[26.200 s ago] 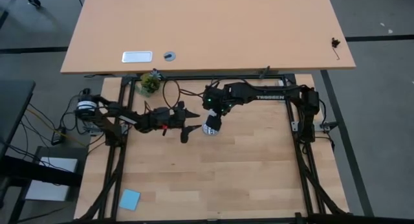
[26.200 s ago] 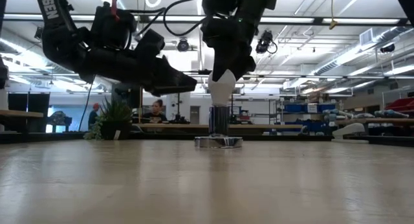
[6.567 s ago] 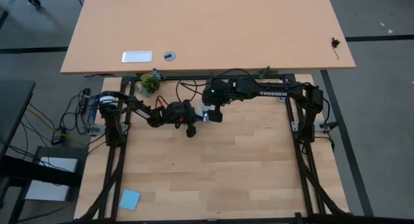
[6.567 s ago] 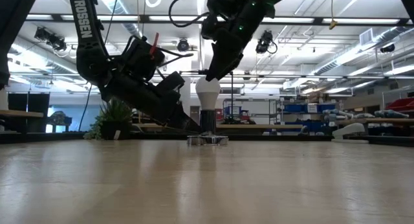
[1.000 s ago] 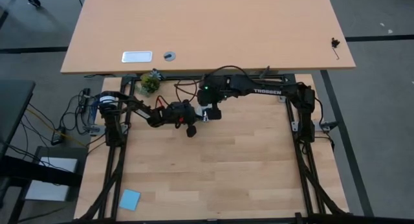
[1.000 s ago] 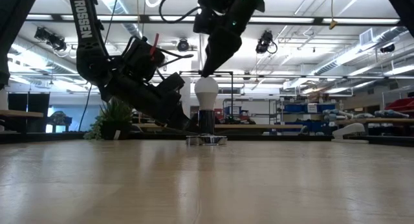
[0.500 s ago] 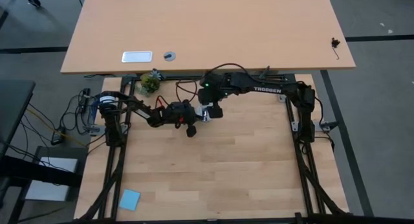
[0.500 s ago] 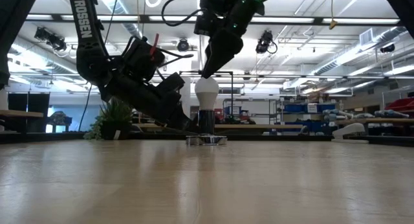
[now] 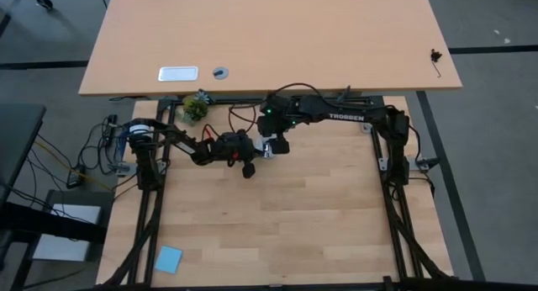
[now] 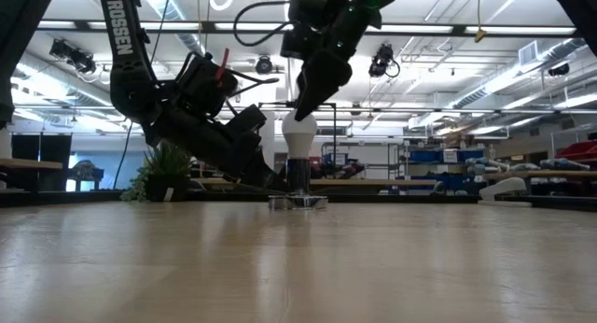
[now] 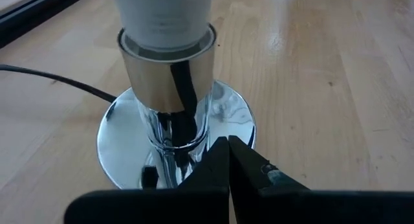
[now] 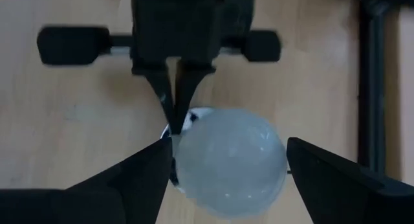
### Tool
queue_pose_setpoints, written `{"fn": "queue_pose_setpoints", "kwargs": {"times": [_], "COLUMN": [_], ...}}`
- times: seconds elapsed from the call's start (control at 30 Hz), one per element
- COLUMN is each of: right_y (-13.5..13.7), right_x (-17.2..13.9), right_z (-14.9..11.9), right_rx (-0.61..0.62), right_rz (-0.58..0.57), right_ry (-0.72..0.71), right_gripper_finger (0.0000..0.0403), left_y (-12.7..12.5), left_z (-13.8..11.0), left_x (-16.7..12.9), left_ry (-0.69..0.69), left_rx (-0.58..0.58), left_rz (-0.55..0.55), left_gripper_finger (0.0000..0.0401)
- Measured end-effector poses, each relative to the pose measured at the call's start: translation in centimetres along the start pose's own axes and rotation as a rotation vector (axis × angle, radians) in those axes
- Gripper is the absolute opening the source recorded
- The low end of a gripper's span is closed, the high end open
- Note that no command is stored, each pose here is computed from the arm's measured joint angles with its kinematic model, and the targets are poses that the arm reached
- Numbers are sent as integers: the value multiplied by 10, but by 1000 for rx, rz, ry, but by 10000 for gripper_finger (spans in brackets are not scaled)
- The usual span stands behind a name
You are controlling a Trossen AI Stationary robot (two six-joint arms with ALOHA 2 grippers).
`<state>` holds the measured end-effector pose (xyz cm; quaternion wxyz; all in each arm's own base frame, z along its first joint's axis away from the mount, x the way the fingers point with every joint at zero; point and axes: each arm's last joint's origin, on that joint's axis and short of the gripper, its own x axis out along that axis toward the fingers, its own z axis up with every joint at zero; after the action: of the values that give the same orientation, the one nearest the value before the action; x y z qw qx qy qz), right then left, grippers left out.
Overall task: Screw lightbulb
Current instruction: Insert the lightbulb into the lamp
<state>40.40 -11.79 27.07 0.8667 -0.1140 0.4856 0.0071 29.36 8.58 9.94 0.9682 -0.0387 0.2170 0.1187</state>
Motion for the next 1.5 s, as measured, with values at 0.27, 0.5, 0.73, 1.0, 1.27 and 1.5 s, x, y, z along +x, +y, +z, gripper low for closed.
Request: {"fn": "queue_pose_setpoints", "kwargs": {"times": [0.27,0.5,0.73,1.0,1.27,1.5], "right_y": [0,0,-1,4,4,-10], "right_x": [2,2,1,-1,-19,-16], "right_z": [-2,-1,-1,2,18,6], "right_rx": [-13,114,610,618,223,115], "right_rz": [3,-1,-111,-123,-117,66], "right_ry": [6,0,17,16,-7,-48], "right_gripper_finger": [308,280,260,291,316,314], "left_y": [0,0,0,0,0,0], "left_z": [0,0,0,0,0,0], "left_x": [0,0,0,0,0,0], "left_ry": [0,-1,-1,0,1,1], "left_rx": [0,0,0,0,-1,-1], "left_rz": [0,0,0,0,0,0], "left_gripper_finger": [1,1,1,1,1,1]}}
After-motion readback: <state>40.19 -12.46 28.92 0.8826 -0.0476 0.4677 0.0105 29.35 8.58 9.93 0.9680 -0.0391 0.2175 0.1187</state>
